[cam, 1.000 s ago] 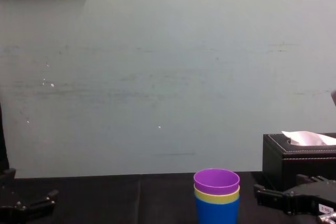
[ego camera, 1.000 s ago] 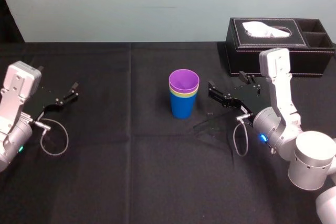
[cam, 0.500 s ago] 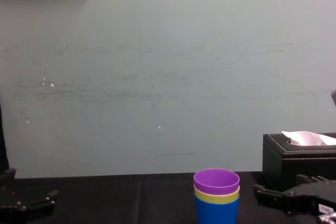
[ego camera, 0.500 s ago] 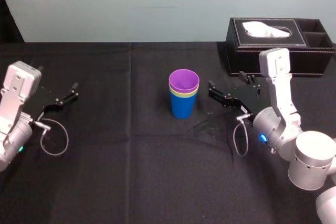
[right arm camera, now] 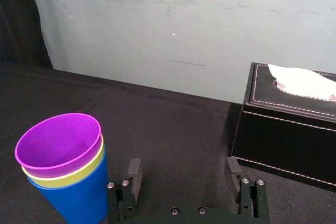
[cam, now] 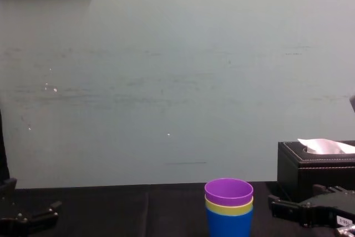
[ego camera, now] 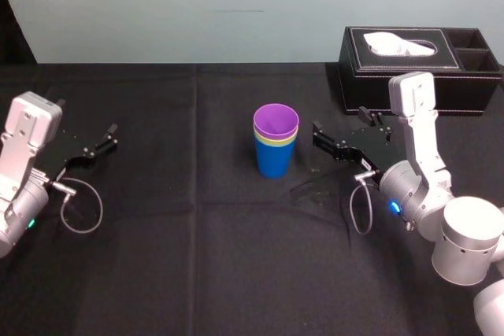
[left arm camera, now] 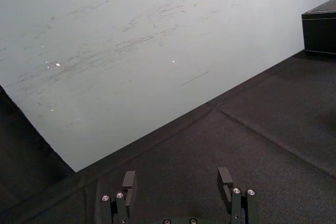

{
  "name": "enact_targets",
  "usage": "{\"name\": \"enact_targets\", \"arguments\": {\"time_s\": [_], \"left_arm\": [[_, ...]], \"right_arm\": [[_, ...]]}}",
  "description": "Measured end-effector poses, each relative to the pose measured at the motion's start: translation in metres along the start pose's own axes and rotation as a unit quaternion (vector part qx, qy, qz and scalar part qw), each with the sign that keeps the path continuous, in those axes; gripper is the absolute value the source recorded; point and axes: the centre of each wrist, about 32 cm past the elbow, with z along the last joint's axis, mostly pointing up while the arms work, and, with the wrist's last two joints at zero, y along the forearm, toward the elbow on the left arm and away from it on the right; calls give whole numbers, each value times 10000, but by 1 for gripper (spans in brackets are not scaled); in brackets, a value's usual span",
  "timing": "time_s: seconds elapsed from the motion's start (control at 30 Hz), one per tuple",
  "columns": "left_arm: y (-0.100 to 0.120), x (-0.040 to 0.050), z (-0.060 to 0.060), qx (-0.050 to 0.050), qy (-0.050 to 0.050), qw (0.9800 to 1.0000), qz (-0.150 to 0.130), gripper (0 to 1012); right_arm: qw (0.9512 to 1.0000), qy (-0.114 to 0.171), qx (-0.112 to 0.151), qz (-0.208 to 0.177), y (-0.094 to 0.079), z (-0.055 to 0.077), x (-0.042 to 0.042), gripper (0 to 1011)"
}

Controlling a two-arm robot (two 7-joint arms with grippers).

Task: Stack the three plastic cups sequentially using one hand.

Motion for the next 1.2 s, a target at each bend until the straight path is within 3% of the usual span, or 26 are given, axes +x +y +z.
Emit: {"name": "enact_targets", "arguments": {"time_s": [1.2], "left_arm": [[0,0,0,0,0,10000,0,1011]], "right_arm": [[10000,0,0,1,0,0,0,1000]]}}
